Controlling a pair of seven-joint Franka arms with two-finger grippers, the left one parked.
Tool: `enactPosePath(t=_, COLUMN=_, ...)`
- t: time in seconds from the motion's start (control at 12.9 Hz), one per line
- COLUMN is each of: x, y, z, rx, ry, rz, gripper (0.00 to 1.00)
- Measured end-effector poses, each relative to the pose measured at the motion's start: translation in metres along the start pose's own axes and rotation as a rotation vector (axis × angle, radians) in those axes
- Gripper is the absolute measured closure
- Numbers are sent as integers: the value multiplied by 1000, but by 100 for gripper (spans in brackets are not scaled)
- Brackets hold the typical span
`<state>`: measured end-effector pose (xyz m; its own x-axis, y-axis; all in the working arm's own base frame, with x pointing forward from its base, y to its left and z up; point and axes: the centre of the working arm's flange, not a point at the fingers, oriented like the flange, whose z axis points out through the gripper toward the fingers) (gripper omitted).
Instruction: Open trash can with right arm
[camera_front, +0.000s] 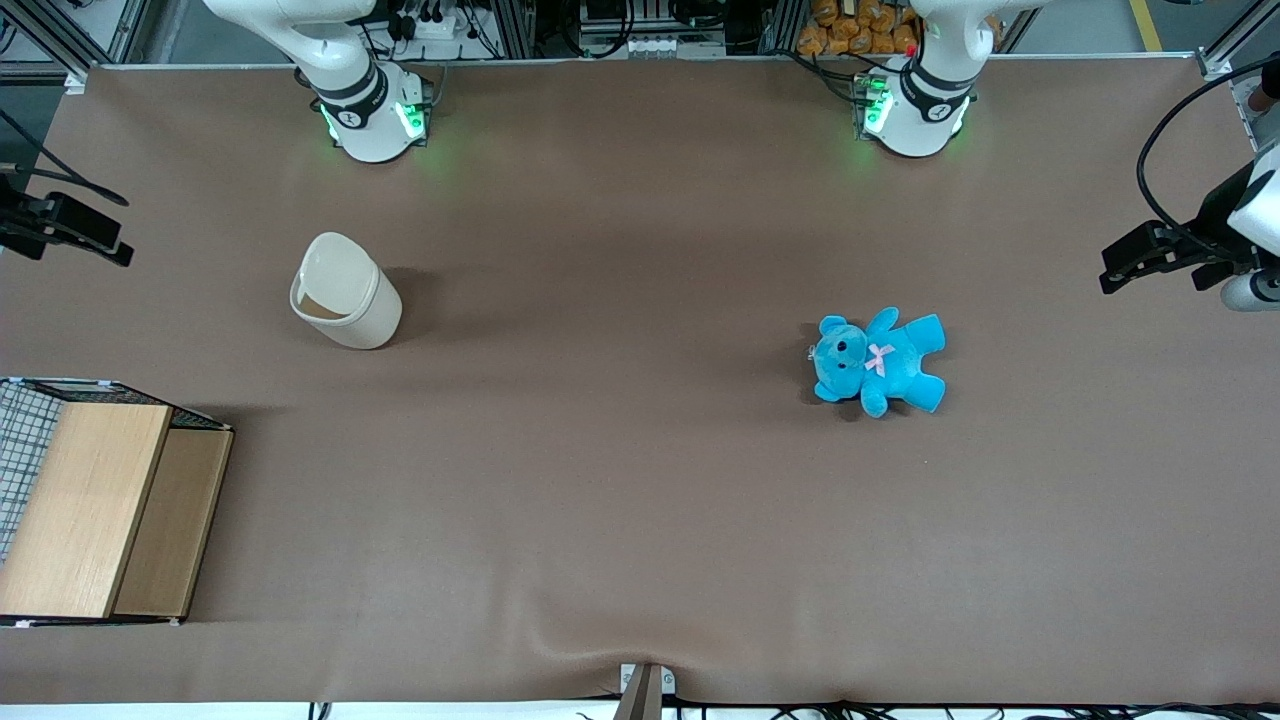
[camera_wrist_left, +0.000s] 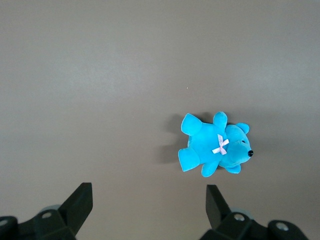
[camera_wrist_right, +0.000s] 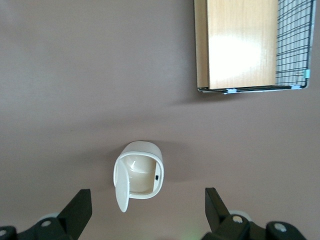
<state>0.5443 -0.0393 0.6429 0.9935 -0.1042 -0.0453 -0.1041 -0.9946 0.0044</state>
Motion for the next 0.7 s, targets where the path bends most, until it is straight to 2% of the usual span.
enactPosePath(t=0.7, x=2, y=3, z=3, rx=-1, ry=-6, rz=0, gripper=0)
